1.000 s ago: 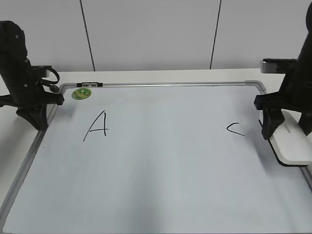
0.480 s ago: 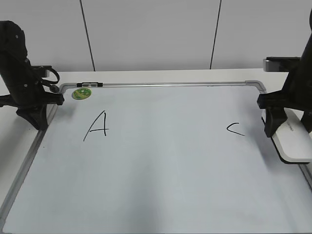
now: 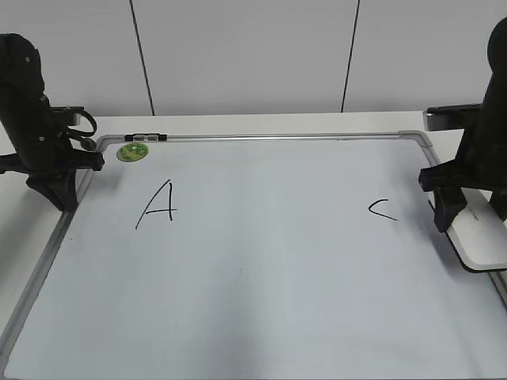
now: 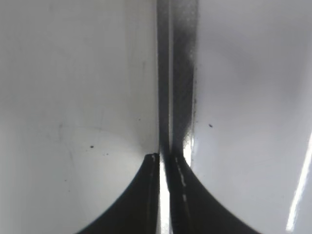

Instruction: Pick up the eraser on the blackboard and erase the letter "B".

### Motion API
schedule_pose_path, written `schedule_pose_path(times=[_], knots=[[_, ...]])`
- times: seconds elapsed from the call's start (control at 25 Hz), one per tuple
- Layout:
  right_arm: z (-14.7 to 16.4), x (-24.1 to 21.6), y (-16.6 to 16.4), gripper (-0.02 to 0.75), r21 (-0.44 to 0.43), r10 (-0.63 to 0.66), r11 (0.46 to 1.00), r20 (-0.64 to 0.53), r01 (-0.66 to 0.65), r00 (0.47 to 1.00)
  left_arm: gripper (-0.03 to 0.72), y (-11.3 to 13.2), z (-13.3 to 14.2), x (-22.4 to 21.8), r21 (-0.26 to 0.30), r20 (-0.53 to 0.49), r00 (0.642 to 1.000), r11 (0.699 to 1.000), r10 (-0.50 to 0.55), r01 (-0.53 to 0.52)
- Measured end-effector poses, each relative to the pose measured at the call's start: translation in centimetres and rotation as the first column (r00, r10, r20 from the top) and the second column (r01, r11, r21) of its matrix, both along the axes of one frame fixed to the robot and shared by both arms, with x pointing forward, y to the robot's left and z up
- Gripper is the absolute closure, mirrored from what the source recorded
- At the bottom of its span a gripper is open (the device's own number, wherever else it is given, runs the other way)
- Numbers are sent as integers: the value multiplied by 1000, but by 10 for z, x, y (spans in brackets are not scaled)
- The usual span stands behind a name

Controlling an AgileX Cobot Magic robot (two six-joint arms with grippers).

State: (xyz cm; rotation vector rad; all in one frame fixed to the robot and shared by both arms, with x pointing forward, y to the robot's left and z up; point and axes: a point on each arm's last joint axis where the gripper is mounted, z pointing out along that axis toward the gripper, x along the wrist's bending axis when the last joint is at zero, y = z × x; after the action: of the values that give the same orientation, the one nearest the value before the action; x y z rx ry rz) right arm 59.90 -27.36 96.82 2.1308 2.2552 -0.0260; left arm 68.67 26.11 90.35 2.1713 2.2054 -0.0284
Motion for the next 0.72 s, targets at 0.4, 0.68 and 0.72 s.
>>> schedule_pose_path(times=[0.4,0.68,0.72], knots=[[-23,19,1,219,-5,0,1000,-33,0,999,666,0,0,0,0,0,1000,1000,0,0],[-30,26,-8,219,-3,-26,1000,-51,25,998,664,0,0,0,0,0,1000,1000,0,0],[-30,26,-7,219,-1,-27,1000,-51,27,998,664,0,0,0,0,0,1000,1000,0,0]])
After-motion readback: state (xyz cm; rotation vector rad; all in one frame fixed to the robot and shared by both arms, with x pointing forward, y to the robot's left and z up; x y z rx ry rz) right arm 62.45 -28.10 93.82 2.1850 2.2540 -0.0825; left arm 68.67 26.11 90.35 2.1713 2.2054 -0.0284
